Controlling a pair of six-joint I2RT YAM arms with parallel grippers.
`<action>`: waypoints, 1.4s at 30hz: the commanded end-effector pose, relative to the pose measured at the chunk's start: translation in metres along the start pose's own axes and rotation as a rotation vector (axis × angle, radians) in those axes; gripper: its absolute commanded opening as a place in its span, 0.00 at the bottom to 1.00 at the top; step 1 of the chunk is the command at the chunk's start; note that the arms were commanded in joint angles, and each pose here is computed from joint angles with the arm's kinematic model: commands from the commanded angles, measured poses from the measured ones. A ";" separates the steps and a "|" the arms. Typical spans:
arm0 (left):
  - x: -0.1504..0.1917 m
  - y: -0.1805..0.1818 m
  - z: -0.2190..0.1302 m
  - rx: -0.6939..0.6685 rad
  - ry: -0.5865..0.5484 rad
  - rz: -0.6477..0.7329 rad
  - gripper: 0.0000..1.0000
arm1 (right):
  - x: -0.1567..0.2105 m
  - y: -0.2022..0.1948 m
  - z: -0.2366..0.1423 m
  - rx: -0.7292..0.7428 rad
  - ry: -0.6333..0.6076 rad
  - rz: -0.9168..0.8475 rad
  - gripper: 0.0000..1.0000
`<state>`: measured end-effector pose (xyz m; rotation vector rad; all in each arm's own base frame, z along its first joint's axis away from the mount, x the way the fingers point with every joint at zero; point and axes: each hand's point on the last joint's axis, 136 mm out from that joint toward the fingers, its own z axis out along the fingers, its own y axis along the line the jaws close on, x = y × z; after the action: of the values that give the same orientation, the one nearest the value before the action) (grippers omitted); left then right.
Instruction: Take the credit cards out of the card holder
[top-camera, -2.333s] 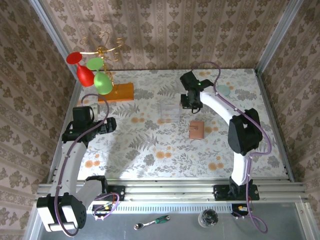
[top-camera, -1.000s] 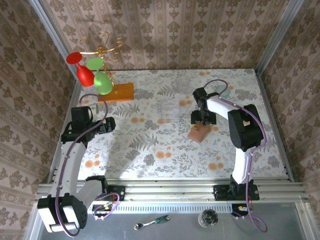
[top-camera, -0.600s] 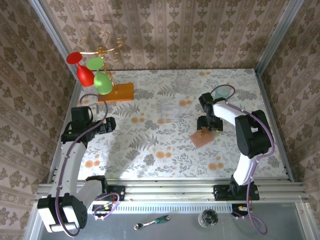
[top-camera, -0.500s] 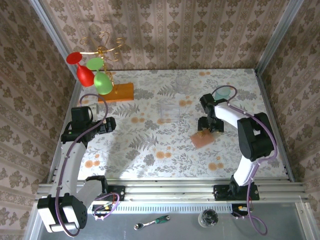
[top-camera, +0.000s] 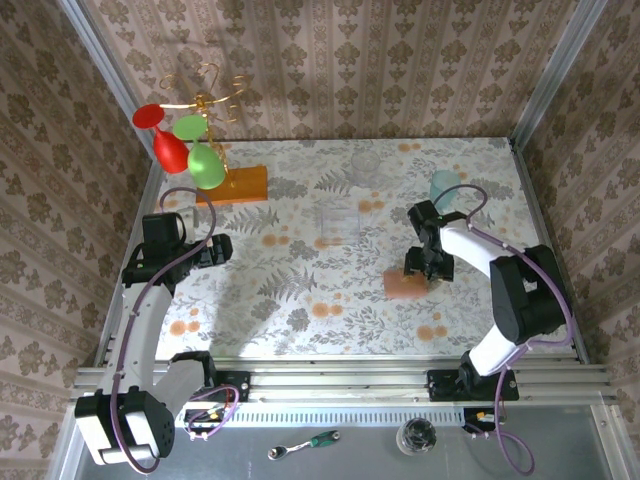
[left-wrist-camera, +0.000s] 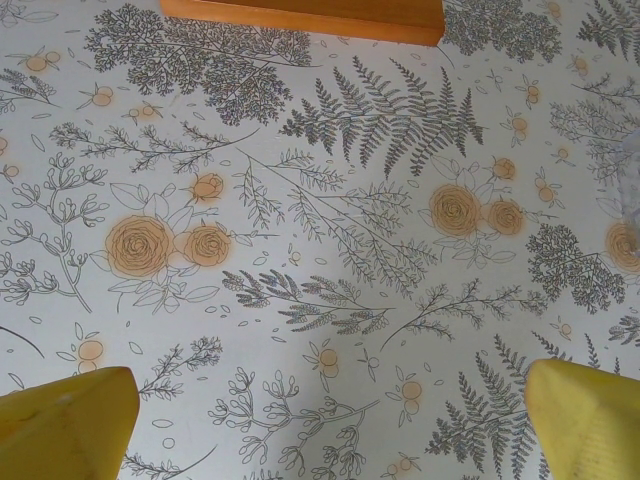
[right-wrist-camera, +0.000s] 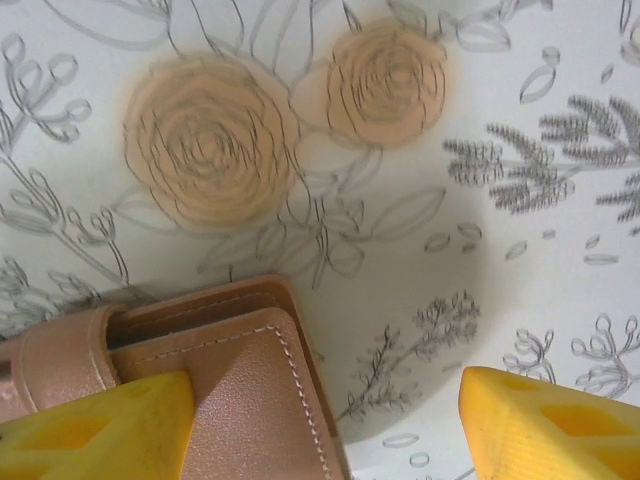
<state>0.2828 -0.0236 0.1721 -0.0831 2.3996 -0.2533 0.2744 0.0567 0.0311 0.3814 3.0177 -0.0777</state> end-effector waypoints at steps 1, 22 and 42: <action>-0.003 -0.002 -0.005 0.015 -0.021 0.012 1.00 | 0.017 0.007 -0.003 -0.073 0.033 0.037 0.71; -0.003 -0.004 -0.004 0.028 -0.020 0.008 1.00 | 0.069 0.099 -0.019 -0.286 0.058 -0.040 0.69; -0.002 -0.002 -0.003 0.022 -0.015 0.009 1.00 | 0.078 0.199 -0.040 -0.369 0.034 -0.206 0.68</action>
<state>0.2827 -0.0248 0.1725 -0.0817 2.3981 -0.2705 0.2414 0.2653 0.0476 0.0555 3.0042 0.4643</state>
